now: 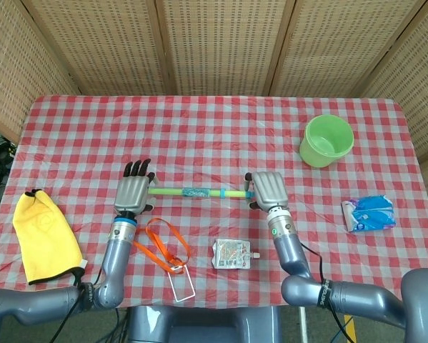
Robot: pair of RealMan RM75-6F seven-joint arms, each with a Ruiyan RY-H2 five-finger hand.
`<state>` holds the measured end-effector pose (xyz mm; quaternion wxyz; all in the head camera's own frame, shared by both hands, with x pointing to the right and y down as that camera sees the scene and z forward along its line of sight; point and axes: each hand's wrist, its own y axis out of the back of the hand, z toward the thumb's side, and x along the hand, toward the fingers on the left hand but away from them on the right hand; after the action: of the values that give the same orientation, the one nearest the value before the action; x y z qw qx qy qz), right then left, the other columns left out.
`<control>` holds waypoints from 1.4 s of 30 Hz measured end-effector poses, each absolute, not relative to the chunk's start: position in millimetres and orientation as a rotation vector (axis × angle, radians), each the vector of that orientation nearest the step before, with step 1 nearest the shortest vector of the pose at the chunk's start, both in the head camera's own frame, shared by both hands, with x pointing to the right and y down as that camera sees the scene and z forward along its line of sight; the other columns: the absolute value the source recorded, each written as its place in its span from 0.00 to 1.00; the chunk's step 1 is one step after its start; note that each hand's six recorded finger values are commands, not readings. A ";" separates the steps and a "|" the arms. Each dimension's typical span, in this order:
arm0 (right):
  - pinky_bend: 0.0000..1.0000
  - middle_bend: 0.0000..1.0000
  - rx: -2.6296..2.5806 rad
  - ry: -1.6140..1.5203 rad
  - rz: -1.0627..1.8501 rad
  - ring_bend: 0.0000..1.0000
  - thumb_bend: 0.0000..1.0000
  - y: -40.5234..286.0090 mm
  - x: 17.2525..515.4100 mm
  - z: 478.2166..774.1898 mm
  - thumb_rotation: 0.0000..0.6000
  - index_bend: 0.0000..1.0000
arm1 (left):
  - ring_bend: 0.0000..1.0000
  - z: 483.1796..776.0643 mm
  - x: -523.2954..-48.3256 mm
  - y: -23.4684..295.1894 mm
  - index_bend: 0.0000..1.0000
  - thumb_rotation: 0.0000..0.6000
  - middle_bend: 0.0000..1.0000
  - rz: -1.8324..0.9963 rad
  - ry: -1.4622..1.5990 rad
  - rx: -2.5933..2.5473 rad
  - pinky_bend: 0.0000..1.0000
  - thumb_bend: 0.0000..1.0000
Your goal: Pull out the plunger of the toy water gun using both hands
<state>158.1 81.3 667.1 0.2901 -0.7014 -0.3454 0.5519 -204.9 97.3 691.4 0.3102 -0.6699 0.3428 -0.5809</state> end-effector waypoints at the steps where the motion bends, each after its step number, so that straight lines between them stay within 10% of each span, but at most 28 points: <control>1: 0.64 1.00 -1.873 -0.922 1.473 0.93 0.56 81.4 158.0 667.1 1.00 0.86 | 0.00 691.8 -204.8 97.3 0.39 1.00 0.00 -1.535 0.903 -1.769 0.00 0.34; 42: 0.64 1.00 -1.860 -0.931 1.431 0.93 0.56 82.0 161.2 659.1 1.00 0.86 | 0.00 694.5 -200.7 103.6 0.57 1.00 0.00 -1.491 0.897 -1.733 0.00 0.45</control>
<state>161.2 82.0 659.1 0.3036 -0.7019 -0.3512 0.5402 -200.7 103.6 694.5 0.3362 -0.6646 0.3441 -0.5718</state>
